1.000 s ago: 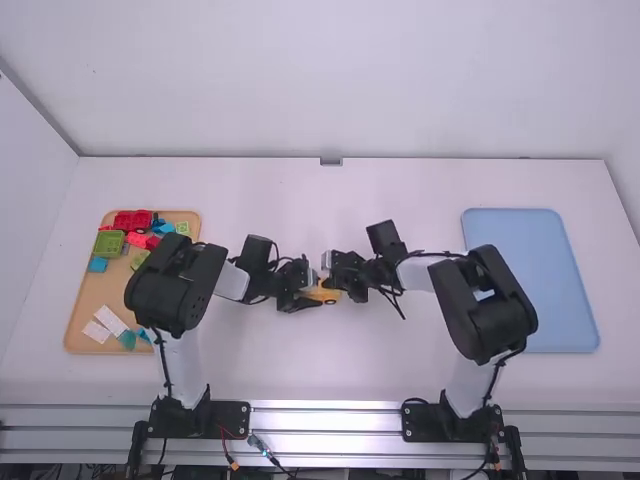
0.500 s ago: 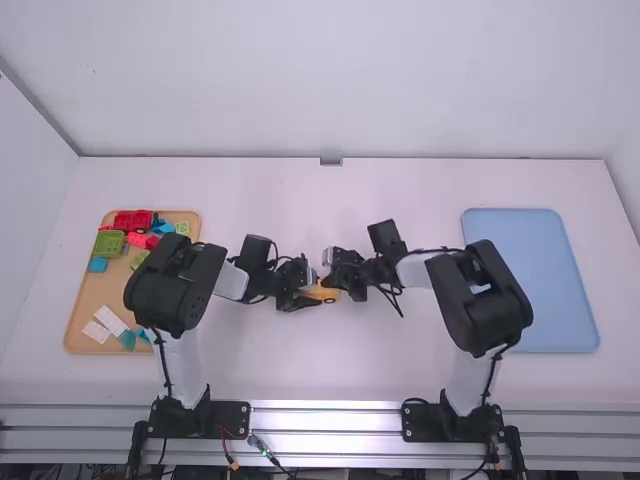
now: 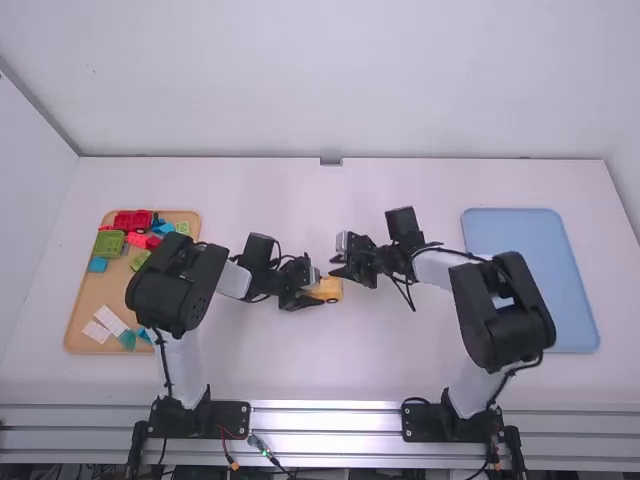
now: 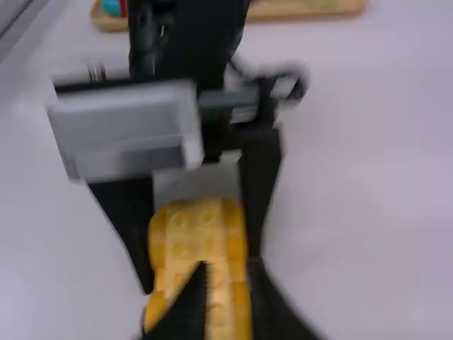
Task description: Assemble lego blocks to make yellow taxi
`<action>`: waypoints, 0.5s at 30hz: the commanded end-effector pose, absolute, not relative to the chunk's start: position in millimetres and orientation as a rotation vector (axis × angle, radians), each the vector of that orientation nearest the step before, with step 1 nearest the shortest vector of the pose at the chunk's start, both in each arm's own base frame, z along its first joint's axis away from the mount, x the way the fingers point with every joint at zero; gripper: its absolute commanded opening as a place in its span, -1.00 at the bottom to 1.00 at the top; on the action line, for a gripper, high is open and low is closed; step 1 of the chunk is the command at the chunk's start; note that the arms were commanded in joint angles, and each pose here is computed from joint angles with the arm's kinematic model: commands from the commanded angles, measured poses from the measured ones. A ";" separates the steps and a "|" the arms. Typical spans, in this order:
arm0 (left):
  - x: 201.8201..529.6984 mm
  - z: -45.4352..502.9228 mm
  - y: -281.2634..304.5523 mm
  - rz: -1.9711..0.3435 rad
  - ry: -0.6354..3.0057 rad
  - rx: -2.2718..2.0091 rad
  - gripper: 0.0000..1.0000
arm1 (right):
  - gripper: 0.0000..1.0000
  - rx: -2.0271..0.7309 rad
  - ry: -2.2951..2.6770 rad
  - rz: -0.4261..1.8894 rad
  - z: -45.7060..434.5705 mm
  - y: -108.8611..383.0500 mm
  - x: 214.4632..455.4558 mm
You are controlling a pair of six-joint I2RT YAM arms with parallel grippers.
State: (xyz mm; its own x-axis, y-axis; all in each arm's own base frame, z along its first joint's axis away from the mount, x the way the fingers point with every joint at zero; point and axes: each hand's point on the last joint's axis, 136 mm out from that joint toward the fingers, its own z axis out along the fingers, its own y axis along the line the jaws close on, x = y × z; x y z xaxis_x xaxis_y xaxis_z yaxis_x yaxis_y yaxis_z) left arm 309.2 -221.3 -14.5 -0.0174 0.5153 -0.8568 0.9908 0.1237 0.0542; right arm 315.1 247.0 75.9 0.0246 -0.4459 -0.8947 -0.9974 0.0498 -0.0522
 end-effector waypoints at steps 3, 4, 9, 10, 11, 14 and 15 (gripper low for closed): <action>313.9 -9.5 -226.5 -0.778 1.573 1.538 0.06 | 0.98 -1.330 1.653 0.725 125.8 228.1 350.7; 315.9 -8.7 -226.2 -0.775 1.572 1.540 0.11 | 0.99 -1.289 1.703 0.697 127.8 220.7 353.6; 322.4 -5.4 -228.0 -0.773 1.583 1.543 0.46 | 0.98 -1.244 1.822 0.652 122.5 203.2 349.8; 324.9 -6.1 -226.1 -0.761 1.593 1.541 0.64 | 0.98 -1.244 1.831 0.660 122.1 202.8 347.4; 325.8 -6.4 -225.4 -0.756 1.597 1.541 0.71 | 0.98 -1.245 1.834 0.663 121.8 202.7 346.7; 326.1 -5.4 -225.8 -0.768 1.609 1.541 0.98 | 0.98 -1.248 1.835 0.665 121.2 203.7 346.0; 327.0 -3.5 -225.8 -0.777 1.629 1.531 0.98 | 0.98 -1.246 1.830 0.661 122.0 203.7 347.2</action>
State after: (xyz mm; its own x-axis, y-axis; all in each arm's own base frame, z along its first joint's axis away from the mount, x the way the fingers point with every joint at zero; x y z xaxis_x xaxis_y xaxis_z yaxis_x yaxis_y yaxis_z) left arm 324.1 -223.6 -7.3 0.0019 0.5407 -0.8412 0.9927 0.1005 0.0669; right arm 347.9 203.7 118.2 -0.1830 -0.5079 -0.8417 -0.9308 0.3650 -0.0179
